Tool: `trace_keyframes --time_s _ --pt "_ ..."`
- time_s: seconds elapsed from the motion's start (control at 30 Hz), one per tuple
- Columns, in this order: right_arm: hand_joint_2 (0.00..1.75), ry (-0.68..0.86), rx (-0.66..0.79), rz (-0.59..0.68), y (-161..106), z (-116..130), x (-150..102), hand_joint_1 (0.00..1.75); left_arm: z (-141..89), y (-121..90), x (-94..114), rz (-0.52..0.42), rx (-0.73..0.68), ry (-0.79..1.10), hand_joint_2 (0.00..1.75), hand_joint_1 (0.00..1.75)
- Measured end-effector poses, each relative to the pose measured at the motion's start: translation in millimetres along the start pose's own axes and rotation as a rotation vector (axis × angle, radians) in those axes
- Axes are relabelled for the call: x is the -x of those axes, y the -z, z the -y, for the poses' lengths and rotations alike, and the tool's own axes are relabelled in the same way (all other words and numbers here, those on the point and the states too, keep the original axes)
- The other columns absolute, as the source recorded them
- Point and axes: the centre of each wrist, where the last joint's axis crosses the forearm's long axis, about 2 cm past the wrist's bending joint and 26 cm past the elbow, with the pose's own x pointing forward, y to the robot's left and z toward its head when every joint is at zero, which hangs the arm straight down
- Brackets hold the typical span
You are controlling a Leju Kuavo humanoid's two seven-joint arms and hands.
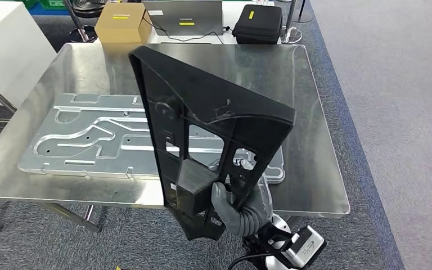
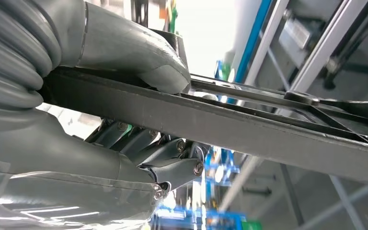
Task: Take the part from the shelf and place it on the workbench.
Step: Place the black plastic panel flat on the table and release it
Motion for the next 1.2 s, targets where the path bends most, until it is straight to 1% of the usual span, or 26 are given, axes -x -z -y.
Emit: trace_keyframes --time_s 0.13,0.2,0.3,0.43,0.57,0.67,0.73,0.83,0.93,1.03,1.1,1.2 --pt "1.75 -0.151 0.022 0.063 3 4 -5 1.75 0 0 2 -0.005 0.004 -0.002 1.75 0.0" --pt "1.75 -0.237 0.046 0.108 8 10 -10 1.75 -1 0 2 -0.007 0.004 -0.002 1.75 0.0" --pt "1.75 -0.349 0.119 0.187 16 25 -21 1.75 0 0 2 -0.012 0.008 0.0 1.75 0.0" --pt "1.75 -0.488 0.244 0.319 31 48 -44 1.75 3 -1 3 -0.015 0.018 0.006 1.75 0.0" --pt "1.75 -0.719 0.291 0.388 31 65 -55 1.75 9 -2 2 -0.015 0.03 0.005 1.75 0.0" --pt "1.75 -0.925 0.287 0.404 29 75 -57 1.75 15 -4 2 -0.022 0.041 0.003 1.75 0.0" --pt "1.75 -1.034 0.271 0.404 29 82 -56 1.75 18 -5 2 -0.024 0.048 0.001 1.75 0.0" --pt "1.75 -1.112 0.278 0.392 28 92 -56 1.75 20 -5 2 -0.025 0.052 0.001 1.75 0.0" --pt "1.75 -1.192 0.268 0.4 30 95 -55 1.75 21 -5 2 -0.025 0.055 0.0 1.75 0.0" --pt "1.75 -1.372 0.202 0.423 33 98 -55 1.75 23 -6 3 -0.027 0.062 -0.001 1.75 0.0" --pt "1.75 -1.5 0.17 0.4 35 102 -55 1.75 24 -7 4 -0.029 0.064 -0.002 1.75 0.0" --pt "1.75 -1.648 0.185 0.292 37 110 -54 1.75 26 -7 4 -0.03 0.065 -0.006 1.75 0.0"
